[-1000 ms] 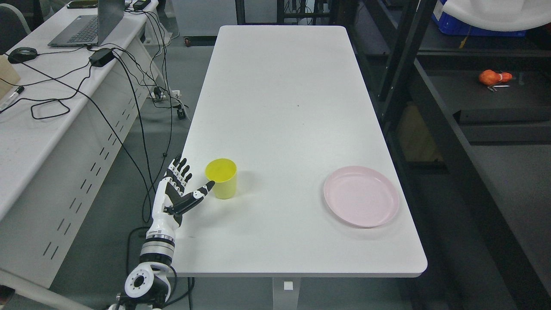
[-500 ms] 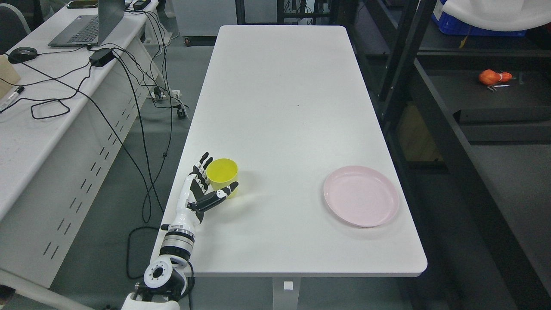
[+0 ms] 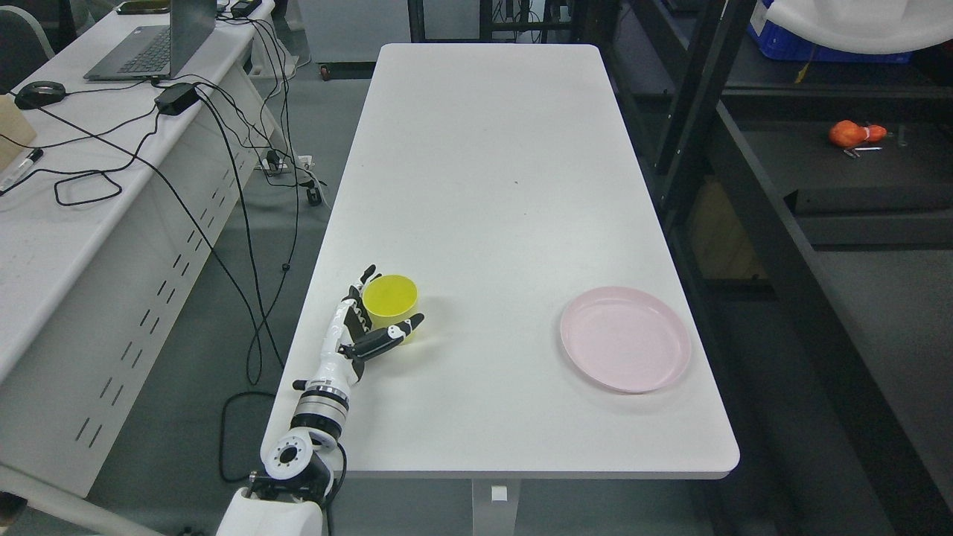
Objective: Place yellow IKEA cup on middle right shelf
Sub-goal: 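Close the left hand around the yellow cup and lift it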
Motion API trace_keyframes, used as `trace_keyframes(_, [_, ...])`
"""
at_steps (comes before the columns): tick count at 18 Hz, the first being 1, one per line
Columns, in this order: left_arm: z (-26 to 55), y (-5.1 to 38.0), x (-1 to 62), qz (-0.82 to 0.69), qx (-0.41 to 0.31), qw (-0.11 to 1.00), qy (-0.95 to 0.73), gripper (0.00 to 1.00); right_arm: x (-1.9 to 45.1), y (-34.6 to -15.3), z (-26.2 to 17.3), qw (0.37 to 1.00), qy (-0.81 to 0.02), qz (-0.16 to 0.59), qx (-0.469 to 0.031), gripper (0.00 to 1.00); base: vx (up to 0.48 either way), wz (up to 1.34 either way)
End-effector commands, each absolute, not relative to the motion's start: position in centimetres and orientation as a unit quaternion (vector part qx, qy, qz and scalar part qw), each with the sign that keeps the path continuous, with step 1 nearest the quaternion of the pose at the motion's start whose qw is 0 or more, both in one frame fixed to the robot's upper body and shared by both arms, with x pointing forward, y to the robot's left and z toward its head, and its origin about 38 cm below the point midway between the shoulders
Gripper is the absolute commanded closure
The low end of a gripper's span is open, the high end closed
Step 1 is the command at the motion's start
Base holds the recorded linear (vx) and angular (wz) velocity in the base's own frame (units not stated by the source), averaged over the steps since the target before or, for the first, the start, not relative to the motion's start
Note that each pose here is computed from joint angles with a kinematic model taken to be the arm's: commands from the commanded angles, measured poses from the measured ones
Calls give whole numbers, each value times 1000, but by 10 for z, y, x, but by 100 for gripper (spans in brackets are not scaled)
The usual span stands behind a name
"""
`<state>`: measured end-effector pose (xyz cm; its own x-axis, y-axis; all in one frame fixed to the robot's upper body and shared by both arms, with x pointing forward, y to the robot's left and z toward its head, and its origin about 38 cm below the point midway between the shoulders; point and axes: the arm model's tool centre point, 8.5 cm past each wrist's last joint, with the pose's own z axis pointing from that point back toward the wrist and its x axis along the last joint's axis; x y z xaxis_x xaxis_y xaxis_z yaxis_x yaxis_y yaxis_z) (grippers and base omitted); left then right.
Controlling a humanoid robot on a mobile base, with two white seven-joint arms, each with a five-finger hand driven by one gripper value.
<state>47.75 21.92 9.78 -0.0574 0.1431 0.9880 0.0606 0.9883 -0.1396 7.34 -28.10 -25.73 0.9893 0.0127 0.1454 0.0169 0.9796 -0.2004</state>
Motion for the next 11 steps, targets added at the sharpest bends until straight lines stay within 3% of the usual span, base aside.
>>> trace_keyframes(1, [70,247,502,55,-42,726,-684,4,64,-291,-257,992,-66,-4,-108,1,0,0])
trace_keyframes(3, [71,249,503,58,-41,724,-686,17,64,-291,-257,992,-66,-4,-108,1,0,0])
trace_keyframes(5, [77,257,501,73,-36,694,-715,48,64,-291,-257,992,-66,-4,-108,1,0,0])
trace_keyframes(6, [80,260,498,81,-35,673,-734,70,64,-291,-257,992,-66,-4,-108,1,0,0])
trace_keyframes(8, [89,264,496,107,-45,633,-766,98,64,-291,-257,992,-66,-4,-108,1,0,0])
trace_keyframes(11, [108,263,492,108,-51,598,-793,100,64,-291,-257,992,-66,-4,-108,1,0,0])
